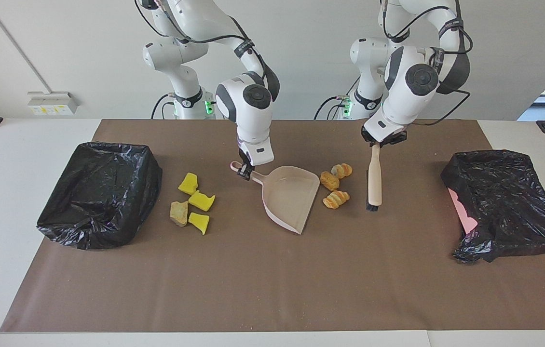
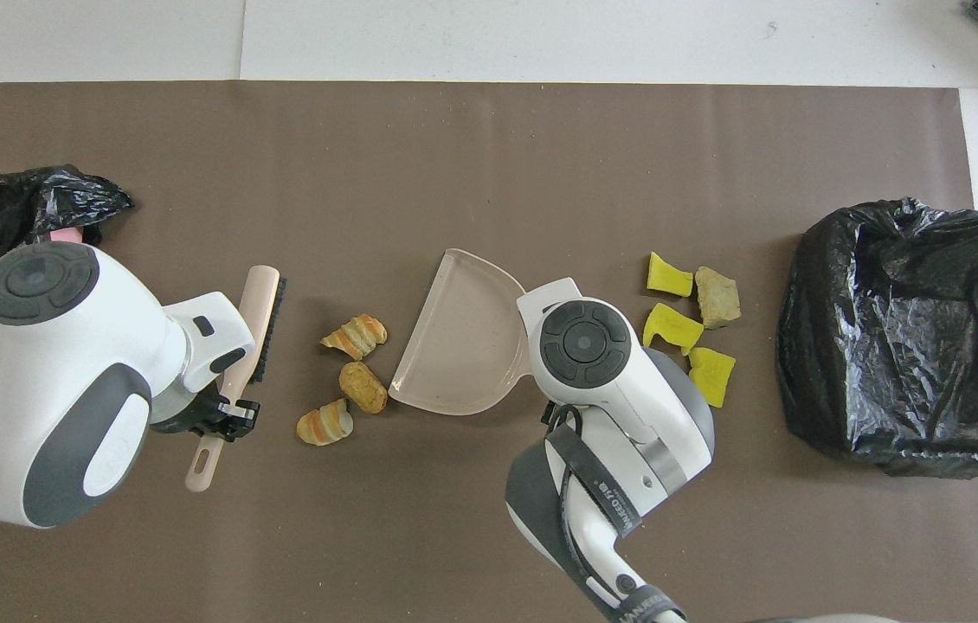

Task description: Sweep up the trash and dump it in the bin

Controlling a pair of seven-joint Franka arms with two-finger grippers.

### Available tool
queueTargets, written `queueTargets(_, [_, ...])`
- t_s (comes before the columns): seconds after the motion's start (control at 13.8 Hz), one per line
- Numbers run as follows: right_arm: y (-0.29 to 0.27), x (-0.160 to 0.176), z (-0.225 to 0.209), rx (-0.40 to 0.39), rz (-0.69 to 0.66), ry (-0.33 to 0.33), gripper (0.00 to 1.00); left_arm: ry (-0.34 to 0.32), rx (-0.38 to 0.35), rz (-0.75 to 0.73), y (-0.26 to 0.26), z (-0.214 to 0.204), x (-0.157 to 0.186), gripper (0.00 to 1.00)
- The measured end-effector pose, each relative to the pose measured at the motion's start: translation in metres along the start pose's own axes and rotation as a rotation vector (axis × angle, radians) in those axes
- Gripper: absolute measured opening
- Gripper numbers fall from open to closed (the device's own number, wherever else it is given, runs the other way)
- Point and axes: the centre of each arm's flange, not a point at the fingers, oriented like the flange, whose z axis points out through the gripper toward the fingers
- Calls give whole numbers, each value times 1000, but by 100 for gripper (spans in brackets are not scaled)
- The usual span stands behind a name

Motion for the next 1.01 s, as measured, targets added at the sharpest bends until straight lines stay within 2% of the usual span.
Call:
queueTargets(0.22, [-7, 2, 3, 3, -13, -6, 32, -36, 25, -180, 8, 16, -18, 26])
queueTargets(0.43, [-10, 4, 3, 3, -19, -7, 32, -67, 50, -298, 19, 40, -45, 26])
queueTargets(0.72, [-11, 4, 4, 4, -21, -9, 32, -100, 28, -405, 31, 63, -80, 26])
queueTargets(1.01, [-18, 8, 6, 1, -35, -6, 32, -137, -9, -500, 69, 84, -97, 26])
